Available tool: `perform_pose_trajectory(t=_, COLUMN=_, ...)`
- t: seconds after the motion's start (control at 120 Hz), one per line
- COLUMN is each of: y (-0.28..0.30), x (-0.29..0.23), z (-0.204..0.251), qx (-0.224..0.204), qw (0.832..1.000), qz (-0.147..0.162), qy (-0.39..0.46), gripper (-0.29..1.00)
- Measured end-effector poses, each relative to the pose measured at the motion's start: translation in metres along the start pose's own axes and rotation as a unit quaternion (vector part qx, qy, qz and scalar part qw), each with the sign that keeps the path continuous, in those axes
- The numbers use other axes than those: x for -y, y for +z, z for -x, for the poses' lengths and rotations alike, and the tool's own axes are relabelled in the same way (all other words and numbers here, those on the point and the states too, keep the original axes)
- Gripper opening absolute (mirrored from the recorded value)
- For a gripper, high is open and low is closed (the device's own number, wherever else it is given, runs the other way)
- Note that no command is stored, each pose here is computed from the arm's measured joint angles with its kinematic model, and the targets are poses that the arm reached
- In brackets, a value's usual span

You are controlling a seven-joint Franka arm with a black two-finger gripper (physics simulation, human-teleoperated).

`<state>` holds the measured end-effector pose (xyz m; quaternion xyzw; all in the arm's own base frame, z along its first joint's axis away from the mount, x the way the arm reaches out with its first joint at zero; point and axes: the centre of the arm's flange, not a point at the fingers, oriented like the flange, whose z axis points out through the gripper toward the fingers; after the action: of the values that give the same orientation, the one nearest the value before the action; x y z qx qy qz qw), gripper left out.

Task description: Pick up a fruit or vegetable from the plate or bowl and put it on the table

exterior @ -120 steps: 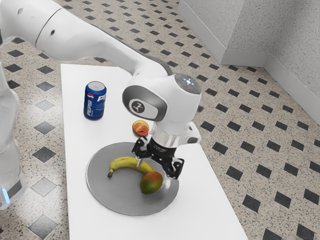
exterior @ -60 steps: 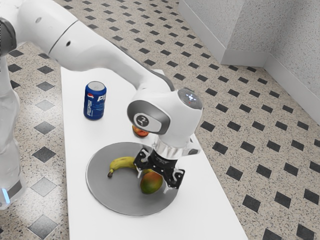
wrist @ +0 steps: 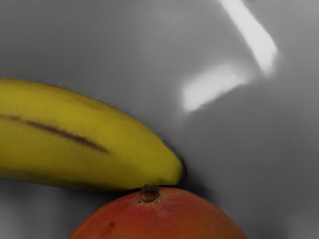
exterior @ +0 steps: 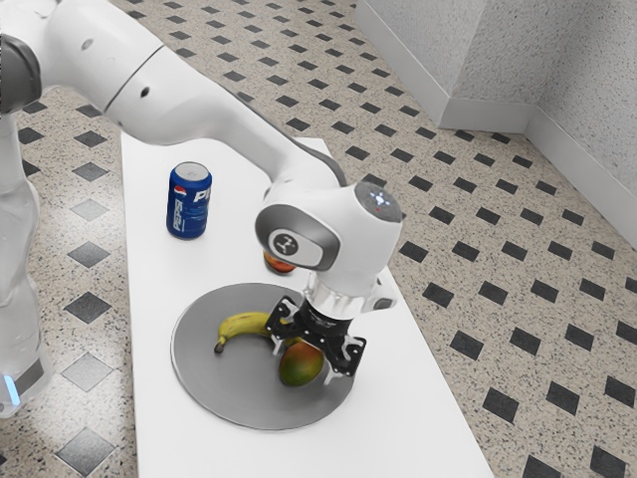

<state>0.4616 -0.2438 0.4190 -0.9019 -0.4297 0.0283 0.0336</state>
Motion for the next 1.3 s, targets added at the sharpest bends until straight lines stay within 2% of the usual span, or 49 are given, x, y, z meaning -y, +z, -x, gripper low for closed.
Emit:
perform_pose_trajectory(t=0.067, y=0.002, x=0.0, z=-0.003, qx=0.0, qw=1.0, qz=-0.001, qy=-0.002, gripper=0.65)
perform_pose_trajectory(t=0.233, y=0.002, x=0.0, z=-0.005, qx=-0.006, qw=1.0, qz=-0.003, qy=0.002, gripper=0.32)
perform_pose_trajectory(t=0.308, y=0.003, x=0.0, z=-0.004, qx=-0.007, qw=1.0, qz=-0.005, qy=0.007, gripper=0.23)
perform_pose_trajectory(t=0.425, y=-0.006, x=-0.003, z=-0.001, qx=-0.011, qw=1.0, qz=-0.001, qy=0.014, gripper=0.21)
perform_pose_trajectory(t=0.575, y=-0.066, x=-0.017, z=0.026, qx=-0.025, qw=0.998, qz=0.034, qy=0.041, gripper=0.19)
perform_pose_trajectory(t=0.633, y=-0.084, x=-0.036, z=0.044, qx=-0.023, qw=0.997, qz=0.044, qy=0.066, gripper=0.19)
perform_pose_trajectory(t=0.708, y=-0.101, x=-0.097, z=0.067, qx=-0.001, qw=0.992, qz=0.056, qy=0.116, gripper=0.19)
perform_pose_trajectory(t=0.8, y=-0.09, x=-0.141, z=0.08, qx=0.01, qw=0.987, qz=0.039, qy=0.155, gripper=0.19)
perform_pose_trajectory(t=0.883, y=-0.081, x=-0.146, z=0.077, qx=0.002, qw=0.987, qz=0.016, qy=0.159, gripper=0.19)
perform_pose_trajectory(t=0.983, y=-0.069, x=-0.145, z=0.075, qx=-0.003, qw=0.988, qz=0.0, qy=0.156, gripper=0.44)
perform_pose_trajectory(t=1.075, y=-0.068, x=-0.143, z=0.075, qx=-0.004, qw=0.988, qz=-0.004, qy=0.152, gripper=0.57)
perform_pose_trajectory(t=1.3, y=-0.082, x=-0.137, z=0.072, qx=-0.006, qw=0.99, qz=0.0, qy=0.14, gripper=0.68)
